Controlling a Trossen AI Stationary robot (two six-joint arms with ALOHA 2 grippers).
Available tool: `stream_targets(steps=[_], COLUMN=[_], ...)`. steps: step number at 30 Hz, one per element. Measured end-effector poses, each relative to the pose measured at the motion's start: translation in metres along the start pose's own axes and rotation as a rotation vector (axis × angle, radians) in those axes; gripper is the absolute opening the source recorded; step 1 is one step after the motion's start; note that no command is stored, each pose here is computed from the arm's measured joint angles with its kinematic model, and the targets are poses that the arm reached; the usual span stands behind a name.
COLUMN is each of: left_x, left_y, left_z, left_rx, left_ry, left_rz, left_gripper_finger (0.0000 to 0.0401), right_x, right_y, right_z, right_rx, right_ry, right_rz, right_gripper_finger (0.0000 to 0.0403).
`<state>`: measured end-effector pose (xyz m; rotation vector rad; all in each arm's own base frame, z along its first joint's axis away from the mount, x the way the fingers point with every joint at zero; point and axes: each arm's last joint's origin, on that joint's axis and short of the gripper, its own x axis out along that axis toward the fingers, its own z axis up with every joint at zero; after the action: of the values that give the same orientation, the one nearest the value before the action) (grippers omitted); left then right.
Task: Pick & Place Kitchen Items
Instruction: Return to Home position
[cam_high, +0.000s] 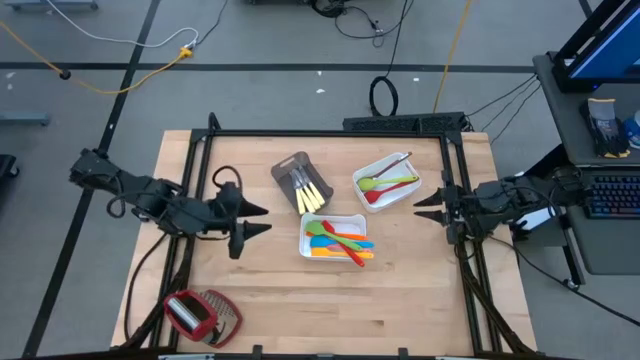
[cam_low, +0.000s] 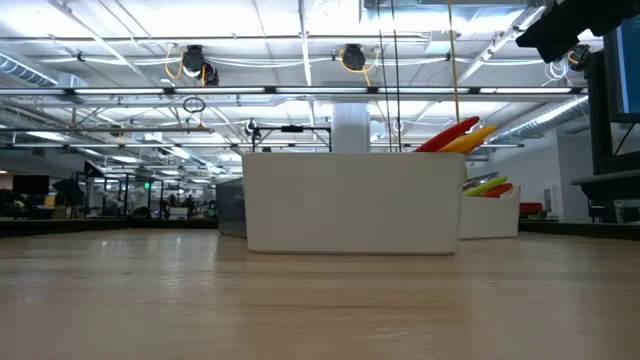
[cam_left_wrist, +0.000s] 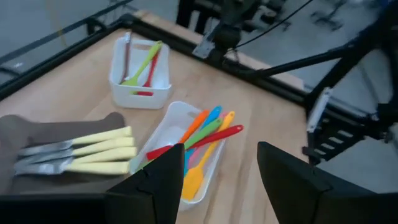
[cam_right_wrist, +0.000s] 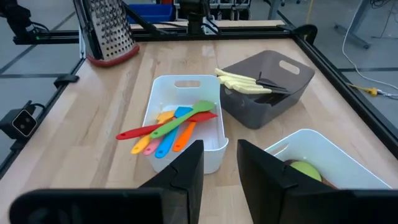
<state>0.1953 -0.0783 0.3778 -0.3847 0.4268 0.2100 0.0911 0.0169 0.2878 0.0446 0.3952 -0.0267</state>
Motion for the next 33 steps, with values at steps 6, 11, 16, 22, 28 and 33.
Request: stream_targets(steps=[6, 11, 16, 22, 28, 33], left_x=[0.012, 0.019, 0.018, 0.011, 0.005, 0.007], left_y=[0.019, 0.032, 0.043, 0.061, 0.084, 0.1], left_z=[-0.038, -0.061, -0.076, -0.093, -0.118, -0.135], left_rx=[-0.015, -0.034, -0.006, 0.008, -0.013, -0.032], left_ry=[-0.063, -0.109, -0.141, -0.214, -0.268, -0.313], left_rz=[-0.076, -0.108, -0.126, -0.159, -0.189, -0.188], left_gripper_finger=[0.0207, 0.0207, 0.0207, 0.0207, 0.0207, 0.0207], right_x=[0.0, 0.0, 0.0, 0.0, -0.01, -0.025], right_y=[0.0, 0.0, 0.001, 0.001, -0.002, -0.006], right_z=[0.0, 0.002, 0.004, 0.005, 0.004, 0.002], right_rx=[0.0, 0.006, -0.011, 0.034, 0.053, 0.055], right_ry=[0.0, -0.022, -0.044, -0.046, -0.086, -0.155], right_rz=[0.0, 0.003, 0.007, 0.008, 0.017, 0.028], right_gripper_finger=[0.0089, 0.0089, 0.0089, 0.0089, 0.0089, 0.0089])
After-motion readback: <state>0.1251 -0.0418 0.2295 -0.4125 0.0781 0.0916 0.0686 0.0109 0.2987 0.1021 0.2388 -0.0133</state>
